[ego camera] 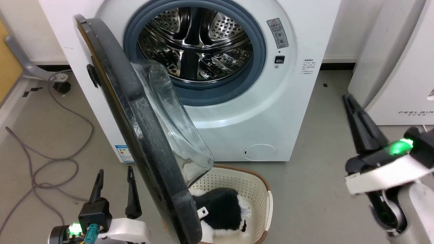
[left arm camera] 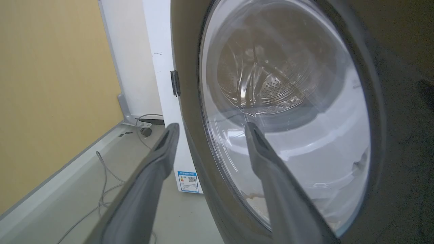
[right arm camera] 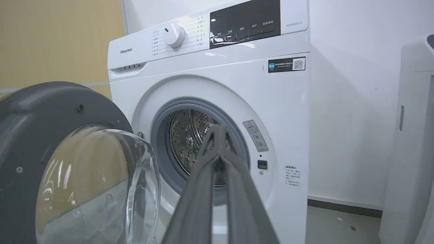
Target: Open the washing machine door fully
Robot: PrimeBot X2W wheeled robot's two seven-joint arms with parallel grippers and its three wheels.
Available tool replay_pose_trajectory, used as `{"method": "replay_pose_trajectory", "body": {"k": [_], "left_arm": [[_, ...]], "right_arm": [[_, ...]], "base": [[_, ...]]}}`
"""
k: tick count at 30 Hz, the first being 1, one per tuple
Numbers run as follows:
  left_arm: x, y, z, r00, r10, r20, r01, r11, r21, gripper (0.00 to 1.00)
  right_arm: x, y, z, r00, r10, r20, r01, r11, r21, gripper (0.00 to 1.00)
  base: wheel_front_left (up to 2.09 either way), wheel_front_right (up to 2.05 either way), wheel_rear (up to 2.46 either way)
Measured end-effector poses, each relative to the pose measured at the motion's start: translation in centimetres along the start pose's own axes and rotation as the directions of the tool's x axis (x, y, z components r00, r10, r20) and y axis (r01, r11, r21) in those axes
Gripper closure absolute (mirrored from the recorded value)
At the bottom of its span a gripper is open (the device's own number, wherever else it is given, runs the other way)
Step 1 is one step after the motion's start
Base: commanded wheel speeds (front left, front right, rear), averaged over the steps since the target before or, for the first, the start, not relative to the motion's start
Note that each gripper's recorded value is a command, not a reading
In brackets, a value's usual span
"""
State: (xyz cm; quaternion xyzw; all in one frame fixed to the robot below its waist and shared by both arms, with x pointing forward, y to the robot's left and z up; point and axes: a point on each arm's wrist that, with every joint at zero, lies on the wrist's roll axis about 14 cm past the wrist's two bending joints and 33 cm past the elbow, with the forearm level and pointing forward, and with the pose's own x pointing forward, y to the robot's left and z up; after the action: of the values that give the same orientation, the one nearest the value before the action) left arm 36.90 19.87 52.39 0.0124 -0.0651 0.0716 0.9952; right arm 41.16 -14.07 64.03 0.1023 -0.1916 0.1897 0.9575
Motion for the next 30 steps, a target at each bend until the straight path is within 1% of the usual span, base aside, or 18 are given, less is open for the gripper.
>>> {"method": "replay_pose_trajectory", "body": {"k": [2, 3, 7, 10, 17, 18, 19, 20, 30], "left_arm": [[0.1, 0.0, 0.0, 1.0, 0.002, 0.001, -0.002, 1.0, 0.0, 0.0], [0.1, 0.0, 0.0, 1.0, 0.001, 0.0, -0.001, 1.0, 0.001, 0.0], [0.0, 0.2, -0.1, 1.0, 0.005, -0.004, -0.005, 1.0, 0.004, 0.0], [0.0, 0.3, -0.2, 1.0, 0.008, -0.004, -0.008, 1.0, 0.006, 0.0], [-0.3, 0.7, 0.0, 1.0, 0.018, 0.0, -0.018, 1.0, 0.006, 0.0], [-0.3, 0.7, 0.1, 1.0, 0.019, 0.001, -0.019, 1.0, 0.006, 0.0], [-0.4, 0.7, 0.1, 1.0, 0.019, 0.002, -0.019, 1.0, 0.006, 0.0], [-0.4, 0.7, 0.1, 1.0, 0.019, 0.002, -0.019, 1.0, 0.006, 0.0], [-0.5, 1.0, 0.5, 1.0, 0.026, 0.014, -0.027, 1.0, 0.011, 0.0]], "right_arm": [[-0.7, -0.4, 0.1, 1.0, -0.004, -0.003, 0.003, 0.988, -0.153, 1.0], [-1.1, -0.4, -0.1, 1.0, -0.01, -0.009, 0.008, 0.979, -0.203, 1.0], [-3.3, -0.4, -1.8, 0.996, -0.072, -0.044, 0.058, 0.963, -0.262, 1.0], [-4.9, -0.7, -3.3, 0.988, -0.129, -0.081, 0.104, 0.961, -0.258, 1.0], [-9.2, -1.1, -7.3, 0.947, -0.253, -0.199, 0.219, 0.959, -0.178, 1.0], [-9.7, -1.3, -7.8, 0.94, -0.265, -0.217, 0.229, 0.957, -0.178, 0.87], [-10.1, -1.4, -8.3, 0.933, -0.271, -0.235, 0.23, 0.955, -0.189, 0.53], [-10.4, -1.4, -8.6, 0.929, -0.274, -0.248, 0.229, 0.953, -0.197, 0.0], [-10.4, -1.4, -8.1, 0.931, -0.284, -0.23, 0.247, 0.953, -0.178, 0.0]], "base": [[0.0, 0.0, 0.0], [0.0, 0.0, 0.0], [0.0, 0.0, 0.0], [0.0, 0.0, 0.0], [0.0, 0.0, 0.0], [0.0, 0.0, 0.0], [0.0, 0.0, 0.0], [0.0, 0.0, 0.0], [0.0, 0.0, 0.0]]}}
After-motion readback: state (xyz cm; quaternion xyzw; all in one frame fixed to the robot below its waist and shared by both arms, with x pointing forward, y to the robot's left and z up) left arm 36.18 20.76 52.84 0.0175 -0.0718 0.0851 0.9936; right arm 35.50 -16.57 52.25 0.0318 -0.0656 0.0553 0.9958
